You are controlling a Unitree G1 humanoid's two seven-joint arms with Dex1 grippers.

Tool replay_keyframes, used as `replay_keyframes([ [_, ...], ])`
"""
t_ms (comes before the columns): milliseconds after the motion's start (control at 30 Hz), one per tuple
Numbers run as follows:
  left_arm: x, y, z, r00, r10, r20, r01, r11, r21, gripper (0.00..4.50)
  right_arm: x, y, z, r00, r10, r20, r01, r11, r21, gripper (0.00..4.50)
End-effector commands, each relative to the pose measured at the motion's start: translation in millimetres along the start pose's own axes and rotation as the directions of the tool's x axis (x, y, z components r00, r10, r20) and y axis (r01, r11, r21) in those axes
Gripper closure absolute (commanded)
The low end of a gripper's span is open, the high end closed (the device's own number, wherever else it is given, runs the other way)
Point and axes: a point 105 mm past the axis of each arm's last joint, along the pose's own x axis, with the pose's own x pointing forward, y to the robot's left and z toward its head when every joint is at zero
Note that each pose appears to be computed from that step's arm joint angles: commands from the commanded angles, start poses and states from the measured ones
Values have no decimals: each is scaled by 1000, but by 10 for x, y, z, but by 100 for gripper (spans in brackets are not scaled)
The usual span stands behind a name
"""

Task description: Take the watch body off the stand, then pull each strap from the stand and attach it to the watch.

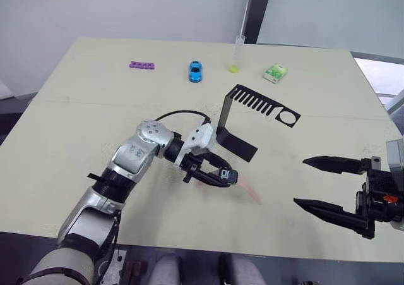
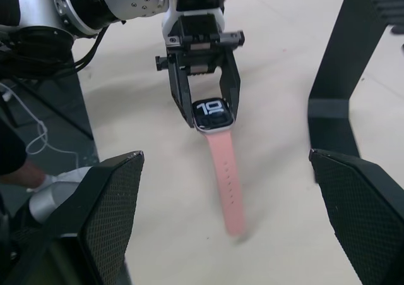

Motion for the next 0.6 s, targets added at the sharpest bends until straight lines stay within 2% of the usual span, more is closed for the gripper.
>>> replay_keyframes([
  [33, -21, -26, 55, 998, 10, -66, 6, 973, 229, 290, -20, 8, 29, 1000, 7, 4, -7, 1000, -28, 5],
  [267, 27, -55, -53, 995, 63, -81, -44, 974, 220, 290, 3, -1, -44, 1000, 13, -23, -14, 999, -38, 5],
  [433, 165, -58, -330, 984, 109, -139, -100, 993, 66, 290, 63, -8, -115, 999, 17, -31, -18, 999, -38, 5],
  [600, 292, -31, -514, 970, 155, -188, -156, 988, 10, 290, 142, 22, -200, 998, 29, -48, -32, 998, -46, 5],
])
